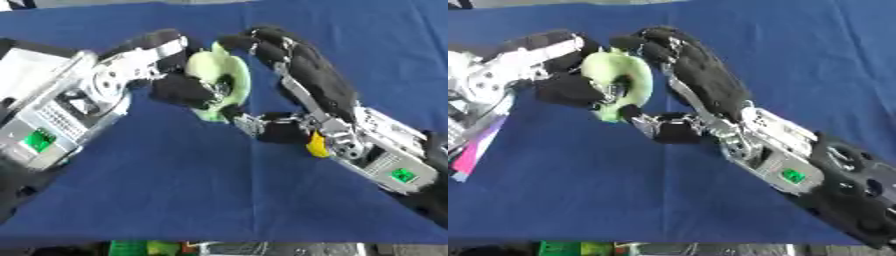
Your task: Pick up the objects with one hand, pass them to the other hand, and then place them into the box on the other side of the table.
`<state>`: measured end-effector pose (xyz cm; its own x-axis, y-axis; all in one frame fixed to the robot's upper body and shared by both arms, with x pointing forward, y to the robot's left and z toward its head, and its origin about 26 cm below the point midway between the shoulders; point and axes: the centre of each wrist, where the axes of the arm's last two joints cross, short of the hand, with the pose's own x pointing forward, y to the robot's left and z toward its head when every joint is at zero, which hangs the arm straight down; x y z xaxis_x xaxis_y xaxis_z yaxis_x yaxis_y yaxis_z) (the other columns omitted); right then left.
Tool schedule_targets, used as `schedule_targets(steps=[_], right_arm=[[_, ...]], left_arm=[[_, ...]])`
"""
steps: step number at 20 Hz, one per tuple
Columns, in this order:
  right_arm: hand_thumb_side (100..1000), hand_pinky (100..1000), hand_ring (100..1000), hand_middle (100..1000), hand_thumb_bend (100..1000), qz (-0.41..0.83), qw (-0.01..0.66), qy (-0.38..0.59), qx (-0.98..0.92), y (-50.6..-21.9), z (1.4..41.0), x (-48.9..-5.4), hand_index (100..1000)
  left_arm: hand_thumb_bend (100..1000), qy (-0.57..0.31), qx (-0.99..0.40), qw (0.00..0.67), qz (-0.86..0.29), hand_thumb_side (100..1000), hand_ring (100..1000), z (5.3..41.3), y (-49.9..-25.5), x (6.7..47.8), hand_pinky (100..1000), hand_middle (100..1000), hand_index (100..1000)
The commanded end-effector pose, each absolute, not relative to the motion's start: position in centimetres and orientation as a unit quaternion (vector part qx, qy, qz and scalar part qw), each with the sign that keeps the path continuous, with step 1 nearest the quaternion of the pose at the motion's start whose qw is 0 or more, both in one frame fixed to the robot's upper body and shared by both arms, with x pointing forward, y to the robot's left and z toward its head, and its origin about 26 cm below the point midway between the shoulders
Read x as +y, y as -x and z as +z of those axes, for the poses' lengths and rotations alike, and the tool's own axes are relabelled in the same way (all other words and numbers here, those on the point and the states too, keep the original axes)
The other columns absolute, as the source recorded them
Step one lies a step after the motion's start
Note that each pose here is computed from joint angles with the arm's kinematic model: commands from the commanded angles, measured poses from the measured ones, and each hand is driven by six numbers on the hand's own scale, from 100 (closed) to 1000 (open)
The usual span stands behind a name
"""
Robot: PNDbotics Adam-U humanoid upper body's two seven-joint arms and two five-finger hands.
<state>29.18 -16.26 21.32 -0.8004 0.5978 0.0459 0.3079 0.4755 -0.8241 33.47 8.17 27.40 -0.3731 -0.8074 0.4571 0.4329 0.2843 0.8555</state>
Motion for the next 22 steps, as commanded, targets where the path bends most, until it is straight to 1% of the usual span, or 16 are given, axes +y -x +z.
schedule_targets(steps=[1, 3, 4, 6, 9, 13, 14, 16, 18, 20, 22], right_arm=[[148, 921, 873, 821, 301, 0.435, 0.158, 0.295, -0.836, -29.0, 22.3, -16.5, 942], [201, 932, 899, 850, 281, 0.438, 0.160, 0.306, -0.830, -29.0, 22.3, -16.6, 957], [244, 937, 909, 859, 259, 0.440, 0.162, 0.312, -0.826, -29.0, 22.2, -16.7, 964], [279, 938, 913, 865, 235, 0.446, 0.166, 0.321, -0.819, -29.0, 22.1, -16.8, 969], [289, 936, 911, 865, 217, 0.454, 0.166, 0.322, -0.814, -28.9, 21.8, -16.9, 968], [281, 928, 900, 856, 216, 0.458, 0.165, 0.315, -0.815, -28.9, 21.5, -17.1, 962], [291, 922, 886, 843, 197, 0.459, 0.167, 0.311, -0.816, -28.9, 21.4, -17.2, 952], [321, 914, 867, 827, 100, 0.463, 0.184, 0.294, -0.816, -28.8, 20.8, -17.4, 935], [361, 906, 850, 810, 100, 0.465, 0.212, 0.271, -0.815, -28.7, 20.3, -17.6, 921], [345, 903, 838, 798, 100, 0.461, 0.234, 0.252, -0.818, -28.7, 20.1, -18.0, 910], [329, 900, 831, 791, 100, 0.453, 0.243, 0.242, -0.823, -28.7, 20.1, -18.5, 905]], left_arm=[[100, -0.176, -0.570, 0.572, -0.563, 246, 402, 28.1, -34.0, 9.7, 656, 268, 373], [100, -0.181, -0.571, 0.577, -0.555, 246, 401, 28.2, -34.1, 10.3, 654, 268, 373], [100, -0.186, -0.573, 0.580, -0.549, 247, 401, 28.3, -34.2, 10.9, 655, 268, 373], [100, -0.199, -0.578, 0.587, -0.531, 248, 400, 28.6, -34.3, 12.5, 658, 268, 373], [100, -0.221, -0.588, 0.603, -0.492, 249, 395, 29.3, -34.2, 15.8, 661, 264, 372], [100, -0.256, -0.606, 0.619, -0.429, 255, 391, 30.6, -33.7, 20.3, 667, 263, 374], [100, -0.264, -0.610, 0.622, -0.414, 256, 390, 30.9, -33.5, 21.2, 668, 263, 374], [100, -0.287, -0.615, 0.630, -0.378, 260, 390, 31.2, -33.3, 23.6, 671, 264, 376], [100, -0.307, -0.616, 0.638, -0.344, 263, 388, 31.3, -33.2, 25.7, 674, 262, 376], [100, -0.320, -0.617, 0.646, -0.314, 266, 387, 31.2, -33.2, 27.5, 677, 263, 378], [100, -0.333, -0.619, 0.651, -0.287, 267, 387, 31.3, -33.1, 29.1, 678, 264, 379]])
